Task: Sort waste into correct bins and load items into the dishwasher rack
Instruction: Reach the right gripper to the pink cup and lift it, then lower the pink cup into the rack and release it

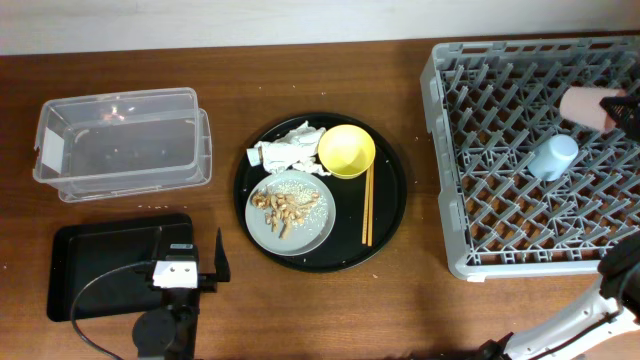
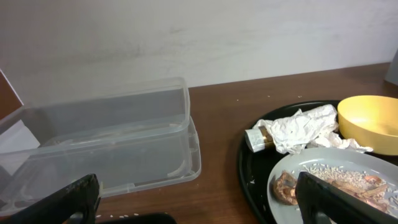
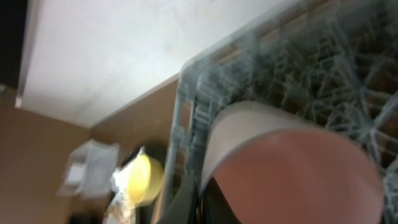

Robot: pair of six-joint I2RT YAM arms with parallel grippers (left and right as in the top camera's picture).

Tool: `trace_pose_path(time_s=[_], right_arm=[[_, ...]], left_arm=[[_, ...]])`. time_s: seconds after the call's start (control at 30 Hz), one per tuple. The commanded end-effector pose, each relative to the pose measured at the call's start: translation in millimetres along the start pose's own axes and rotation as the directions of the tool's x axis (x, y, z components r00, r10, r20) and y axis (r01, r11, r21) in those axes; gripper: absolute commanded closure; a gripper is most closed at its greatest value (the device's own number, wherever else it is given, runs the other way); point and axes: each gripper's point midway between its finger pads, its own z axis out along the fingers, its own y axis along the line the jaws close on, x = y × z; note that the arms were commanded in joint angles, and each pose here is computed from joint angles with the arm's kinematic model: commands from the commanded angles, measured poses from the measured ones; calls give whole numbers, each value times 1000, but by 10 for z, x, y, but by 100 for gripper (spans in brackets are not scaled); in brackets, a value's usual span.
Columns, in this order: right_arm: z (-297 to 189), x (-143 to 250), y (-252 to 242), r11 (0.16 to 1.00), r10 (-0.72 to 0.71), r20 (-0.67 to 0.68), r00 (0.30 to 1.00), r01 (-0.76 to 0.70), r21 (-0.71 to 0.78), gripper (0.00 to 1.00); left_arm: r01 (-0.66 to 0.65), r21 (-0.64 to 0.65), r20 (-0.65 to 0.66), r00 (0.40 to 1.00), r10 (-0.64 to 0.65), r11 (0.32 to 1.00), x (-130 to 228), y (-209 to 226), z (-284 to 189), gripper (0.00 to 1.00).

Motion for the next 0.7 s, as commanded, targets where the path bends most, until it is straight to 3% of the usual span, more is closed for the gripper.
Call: trace_pose_path(time_s=[0.0,0.23,0.47,0.67], right_arm=[[-152,-13,-80,991,-28,119,992,43,-125,96],[13,166,-537,987,27,123,992,-6,-163,96],[113,361,-1039,981,176,87,981,-167,-98,96],[-177,364,-1140,957,287,121,950,-279,-79,96]], left_arm=[[-16,3,-5,1000,16,1000,22,-7,1,1],[-16,3,-5,1000,16,1000,22,-7,1,1],[-16,3,-5,1000,16,1000,22,-7,1,1],[-16,3,-5,1000,16,1000,22,-7,1,1]])
